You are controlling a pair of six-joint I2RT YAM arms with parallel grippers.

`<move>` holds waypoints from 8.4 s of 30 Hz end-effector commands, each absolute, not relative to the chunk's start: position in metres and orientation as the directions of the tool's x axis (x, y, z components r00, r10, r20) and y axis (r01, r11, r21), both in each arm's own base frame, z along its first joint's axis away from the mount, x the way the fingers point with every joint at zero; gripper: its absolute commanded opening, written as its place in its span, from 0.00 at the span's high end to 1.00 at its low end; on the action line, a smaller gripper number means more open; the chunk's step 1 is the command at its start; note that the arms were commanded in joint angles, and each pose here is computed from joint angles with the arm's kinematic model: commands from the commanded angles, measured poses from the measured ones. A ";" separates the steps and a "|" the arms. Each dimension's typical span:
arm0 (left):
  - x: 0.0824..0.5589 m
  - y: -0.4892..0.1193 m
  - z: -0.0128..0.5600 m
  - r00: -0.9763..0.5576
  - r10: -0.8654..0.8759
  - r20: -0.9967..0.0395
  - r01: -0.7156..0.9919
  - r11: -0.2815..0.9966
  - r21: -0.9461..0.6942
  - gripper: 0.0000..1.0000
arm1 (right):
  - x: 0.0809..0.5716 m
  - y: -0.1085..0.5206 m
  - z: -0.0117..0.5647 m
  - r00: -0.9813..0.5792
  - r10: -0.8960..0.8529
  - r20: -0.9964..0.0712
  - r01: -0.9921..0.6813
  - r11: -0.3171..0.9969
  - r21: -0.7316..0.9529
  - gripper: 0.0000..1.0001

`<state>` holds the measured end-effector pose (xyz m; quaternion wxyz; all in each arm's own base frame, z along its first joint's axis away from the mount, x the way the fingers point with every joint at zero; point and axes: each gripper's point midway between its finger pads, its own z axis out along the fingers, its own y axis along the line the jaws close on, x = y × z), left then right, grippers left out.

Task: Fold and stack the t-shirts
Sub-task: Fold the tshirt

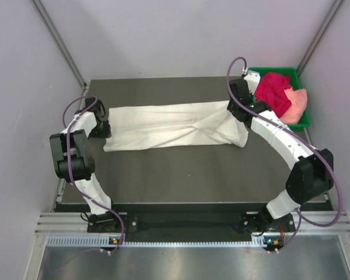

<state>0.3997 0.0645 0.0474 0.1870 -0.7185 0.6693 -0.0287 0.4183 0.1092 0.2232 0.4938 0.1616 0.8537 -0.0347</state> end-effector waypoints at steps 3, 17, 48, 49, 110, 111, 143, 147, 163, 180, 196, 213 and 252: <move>0.425 0.067 0.059 0.099 -0.962 -0.255 -0.943 -0.008 -0.334 1.00 | 0.448 0.111 0.232 -0.428 0.234 -0.873 0.274 0.954 0.122 1.00; 0.448 0.064 0.043 0.042 -0.945 -0.324 -0.955 0.058 -0.291 1.00 | 0.450 0.101 0.200 -0.496 0.254 -0.830 0.305 0.946 0.108 1.00; 0.471 0.079 0.077 -0.059 -0.883 -0.465 -0.948 0.195 -0.251 0.67 | 0.471 0.105 0.174 -0.550 0.272 -0.790 0.274 0.952 0.137 1.00; 0.471 0.081 0.084 -0.060 -0.867 -0.495 -0.947 0.206 -0.246 0.59 | 0.472 0.104 0.175 -0.548 0.274 -0.790 0.276 0.951 0.138 1.00; 0.345 0.072 0.032 -0.427 -0.718 -0.550 -0.850 0.526 -0.028 1.00 | 0.365 0.029 0.042 -0.511 0.642 -0.572 0.685 0.706 0.179 1.00; 0.345 0.075 0.033 -0.426 -0.712 -0.558 -0.851 0.524 -0.020 1.00 | 0.365 0.027 0.043 -0.513 0.631 -0.582 0.683 0.711 0.169 1.00; 0.379 -0.009 0.116 -0.713 -0.540 -0.448 -0.427 0.840 -0.334 0.23 | 0.353 0.077 0.112 -0.578 0.601 -0.551 0.541 0.788 0.292 0.51; 0.380 -0.042 0.133 -0.747 -0.494 -0.444 -0.274 0.838 -0.472 0.25 | 0.379 0.117 0.110 -0.585 0.625 -0.518 0.490 0.781 0.389 0.49; 0.367 -0.116 0.130 -0.823 -0.451 -0.347 -0.116 0.730 -0.674 0.28 | 0.422 0.193 0.080 -0.616 0.601 -0.509 0.300 0.776 0.554 0.46; 0.365 -0.113 0.138 -0.808 -0.456 -0.373 -0.109 0.737 -0.667 0.29 | 0.446 0.224 0.078 -0.609 0.586 -0.534 0.240 0.778 0.580 0.46; 0.364 -0.111 0.137 -0.801 -0.461 -0.382 -0.114 0.744 -0.658 0.30 | 0.472 0.247 0.110 -0.656 0.467 -0.592 0.131 0.844 0.520 0.48; 0.424 -0.222 0.185 -0.777 -0.338 -0.531 0.206 0.661 -0.722 0.44 | 0.491 0.160 0.133 -0.711 0.119 -0.693 -0.177 0.924 0.340 0.52; 0.513 -0.356 0.078 -0.774 -0.080 -0.628 0.459 0.612 -0.644 0.51 | 0.545 0.113 0.069 -0.731 -0.042 -0.681 -0.414 0.821 0.394 0.71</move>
